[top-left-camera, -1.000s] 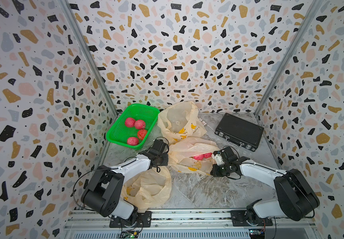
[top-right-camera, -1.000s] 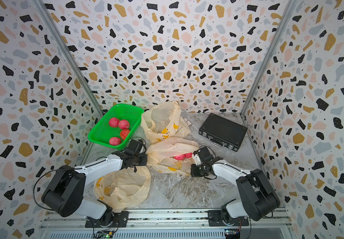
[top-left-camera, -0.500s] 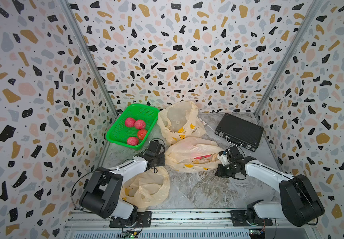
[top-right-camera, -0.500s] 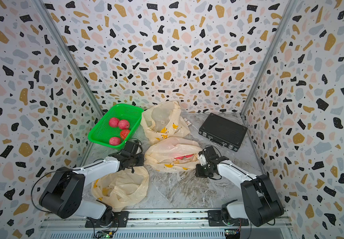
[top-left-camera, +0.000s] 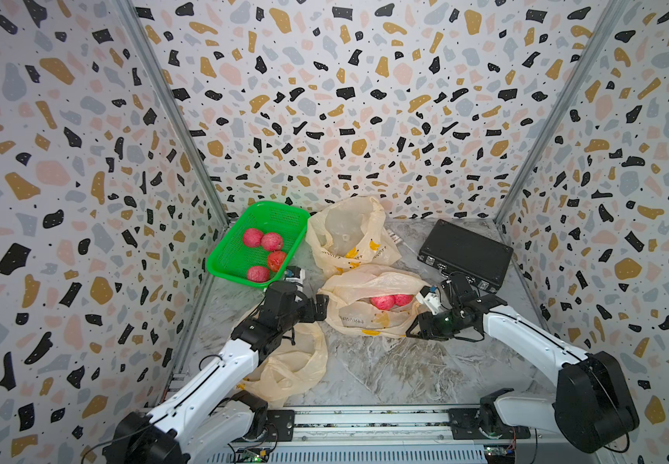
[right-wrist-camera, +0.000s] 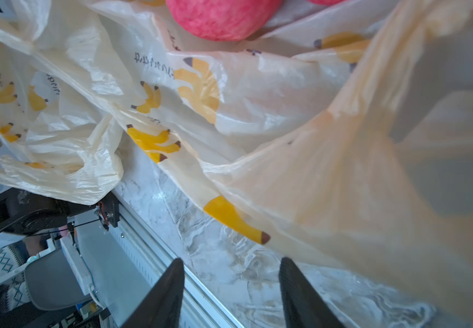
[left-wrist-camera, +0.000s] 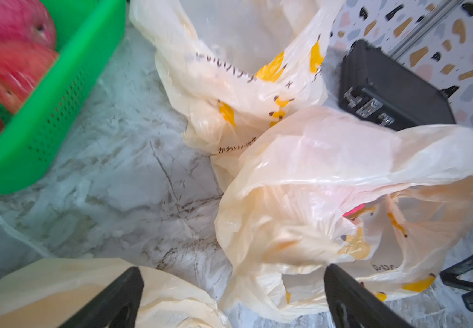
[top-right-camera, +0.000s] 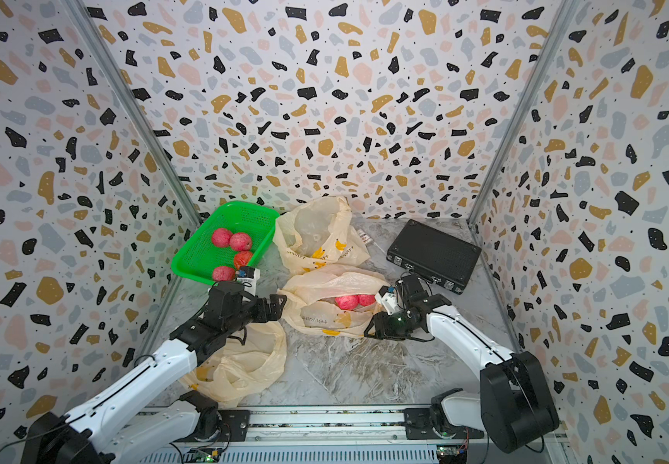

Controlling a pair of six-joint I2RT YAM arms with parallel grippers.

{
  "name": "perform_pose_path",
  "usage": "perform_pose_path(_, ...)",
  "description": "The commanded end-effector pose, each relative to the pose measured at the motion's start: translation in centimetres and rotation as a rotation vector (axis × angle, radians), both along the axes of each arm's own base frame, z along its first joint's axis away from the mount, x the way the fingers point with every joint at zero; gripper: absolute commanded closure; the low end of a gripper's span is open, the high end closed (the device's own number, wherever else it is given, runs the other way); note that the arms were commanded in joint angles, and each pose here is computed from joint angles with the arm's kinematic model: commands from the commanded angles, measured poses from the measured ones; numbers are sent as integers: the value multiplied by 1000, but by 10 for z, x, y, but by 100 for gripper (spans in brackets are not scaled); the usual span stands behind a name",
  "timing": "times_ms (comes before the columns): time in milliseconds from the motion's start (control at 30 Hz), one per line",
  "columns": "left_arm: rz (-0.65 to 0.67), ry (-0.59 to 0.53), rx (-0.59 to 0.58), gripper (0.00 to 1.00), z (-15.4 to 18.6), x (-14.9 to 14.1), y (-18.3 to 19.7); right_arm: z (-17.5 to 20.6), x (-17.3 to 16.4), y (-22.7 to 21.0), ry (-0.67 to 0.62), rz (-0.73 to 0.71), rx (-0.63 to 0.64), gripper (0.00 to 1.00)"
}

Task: Untie the knot of a plastic bag & take out the apple
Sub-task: Untie the plastic bag at the center of the board.

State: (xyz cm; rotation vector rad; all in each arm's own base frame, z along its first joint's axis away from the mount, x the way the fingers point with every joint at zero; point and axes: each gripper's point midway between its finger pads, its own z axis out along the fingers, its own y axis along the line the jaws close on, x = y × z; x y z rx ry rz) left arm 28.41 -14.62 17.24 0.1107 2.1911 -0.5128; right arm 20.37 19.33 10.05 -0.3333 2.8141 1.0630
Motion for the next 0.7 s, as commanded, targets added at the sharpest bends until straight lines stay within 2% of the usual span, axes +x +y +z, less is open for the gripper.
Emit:
perform_pose_path(0, -57, -45, 26, 1, 25, -14, -7, 11, -15, 13, 70, 65, 51, 43)
perform_pose_path(167, -114, -84, 45, 1, 50, -28, -12, 32, -22, 25, 38, 140, 45, 43)
perform_pose_path(333, -263, -90, 70, 1, 60, -36, -46, 81, -2, 25, -209, 167, -17, 38)
perform_pose_path(433, -361, -74, 75, 1, 54, -38, -78, 106, 32, 19, -410, 150, -97, 27)
perform_pose_path(567, -399, -75, 61, 1, 41, -31, -106, 112, 79, 15, -615, 145, -221, 2)
perform_pose_path(667, -441, -78, 12, 1, 38, -27, -126, 98, 100, 16, -674, 193, -293, 1)
